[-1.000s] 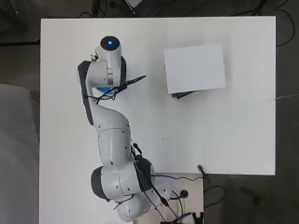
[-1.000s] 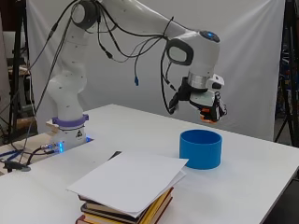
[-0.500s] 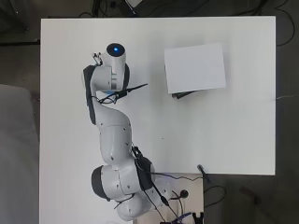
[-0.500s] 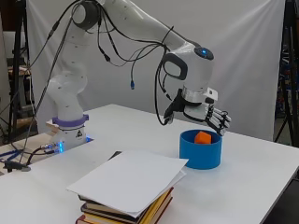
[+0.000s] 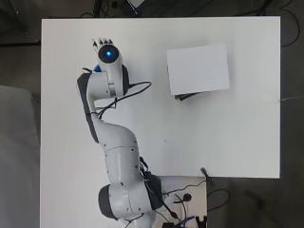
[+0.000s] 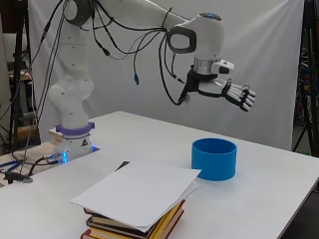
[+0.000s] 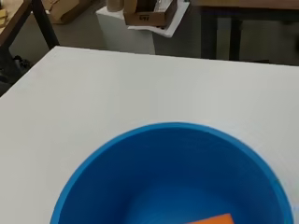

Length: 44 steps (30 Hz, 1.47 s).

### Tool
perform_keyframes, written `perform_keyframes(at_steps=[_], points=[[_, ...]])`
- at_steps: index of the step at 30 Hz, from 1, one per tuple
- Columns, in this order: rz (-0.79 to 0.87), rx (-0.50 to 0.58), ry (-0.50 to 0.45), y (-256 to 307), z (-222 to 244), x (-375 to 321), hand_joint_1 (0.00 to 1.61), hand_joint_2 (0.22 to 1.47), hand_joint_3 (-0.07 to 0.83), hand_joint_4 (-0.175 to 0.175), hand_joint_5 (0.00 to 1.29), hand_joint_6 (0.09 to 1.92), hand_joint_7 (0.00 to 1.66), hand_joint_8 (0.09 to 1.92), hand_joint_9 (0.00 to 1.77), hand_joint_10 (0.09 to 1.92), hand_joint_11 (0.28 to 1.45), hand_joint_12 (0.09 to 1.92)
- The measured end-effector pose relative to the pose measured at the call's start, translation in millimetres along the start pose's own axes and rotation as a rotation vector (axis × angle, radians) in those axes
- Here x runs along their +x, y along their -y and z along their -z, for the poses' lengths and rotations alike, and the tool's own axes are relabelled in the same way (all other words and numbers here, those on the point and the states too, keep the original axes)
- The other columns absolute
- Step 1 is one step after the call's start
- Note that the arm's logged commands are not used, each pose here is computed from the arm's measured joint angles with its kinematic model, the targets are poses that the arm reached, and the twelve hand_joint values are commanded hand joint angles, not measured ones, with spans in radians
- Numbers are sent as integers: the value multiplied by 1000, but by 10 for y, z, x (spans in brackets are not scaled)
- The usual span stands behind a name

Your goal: Teleoperate dual arm-hand system to pick and place objects

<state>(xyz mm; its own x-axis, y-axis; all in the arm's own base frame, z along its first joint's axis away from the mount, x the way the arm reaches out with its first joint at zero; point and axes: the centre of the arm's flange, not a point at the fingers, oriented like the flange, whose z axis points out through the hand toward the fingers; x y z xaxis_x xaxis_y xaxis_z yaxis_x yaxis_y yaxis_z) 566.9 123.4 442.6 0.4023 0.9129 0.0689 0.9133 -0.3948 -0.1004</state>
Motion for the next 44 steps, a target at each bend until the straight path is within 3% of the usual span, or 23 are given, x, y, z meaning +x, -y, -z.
perform_keyframes(at_steps=[4,11,14,15,16,17,18,19,21,23,26,27,32,33,34,35,36,38,39,41,44], points=[[-12,-48,10,87,584,-55,0,856,0,92,221,87,276,87,385,87,449,87],[-25,-74,32,65,904,-197,0,869,5,81,198,87,279,87,427,87,453,87],[-38,-52,22,-24,945,-237,64,923,6,23,160,87,268,87,441,87,446,87],[-43,-32,30,-68,877,-256,80,954,7,13,180,87,362,87,569,87,480,87],[-53,-10,40,-124,800,-300,138,1028,-35,30,381,87,550,503,765,489,611,258],[-72,8,51,-195,742,-384,167,1079,-37,3,385,87,713,1099,969,1079,711,815],[-98,13,61,-264,726,-501,174,1101,-28,-30,326,87,810,1498,1092,1477,754,1266],[-138,3,70,-342,768,-672,172,1107,-21,-52,275,87,853,1721,1141,1700,765,1542],[-244,-34,77,-490,994,-1180,164,1104,-9,-46,222,87,773,1889,1047,1872,696,1718],[-361,-54,67,-603,1236,-1867,164,1103,-3,-17,183,87,668,1638,875,1700,581,1536],[-470,-59,11,-629,1457,-2659,153,1079,-1,6,166,87,740,826,823,1298,556,1109],[-476,-64,3,-597,1506,-2679,154,1059,-1,10,164,87,785,629,819,1247,569,1003],[-308,-158,105,-146,1672,-1460,178,1008,0,5,184,87,779,737,793,1589,549,1166],[-271,-176,125,-36,1679,-1218,183,1006,0,2,185,87,787,617,782,1637,543,1202],[-244,-188,137,42,1686,-1061,186,1004,0,0,183,87,780,421,759,1585,541,1114],[-229,-189,138,76,1690,-994,188,1003,0,-4,181,87,759,247,746,1436,559,926],[-221,-183,128,76,1694,-989,186,1002,0,-9,175,87,703,135,758,1170,586,682],[-220,-161,98,15,1696,-1088,174,999,0,-11,168,87,518,87,763,526,601,237],[-220,-150,86,-18,1695,-1143,170,998,0,-10,165,87,449,87,759,298,590,122],[-210,-134,78,-55,1692,-1180,169,1001,2,-19,142,87,300,87,517,87,487,87],[-194,-116,78,-83,1671,-1140,176,1009,4,-30,130,87,215,87,354,87,426,87]])
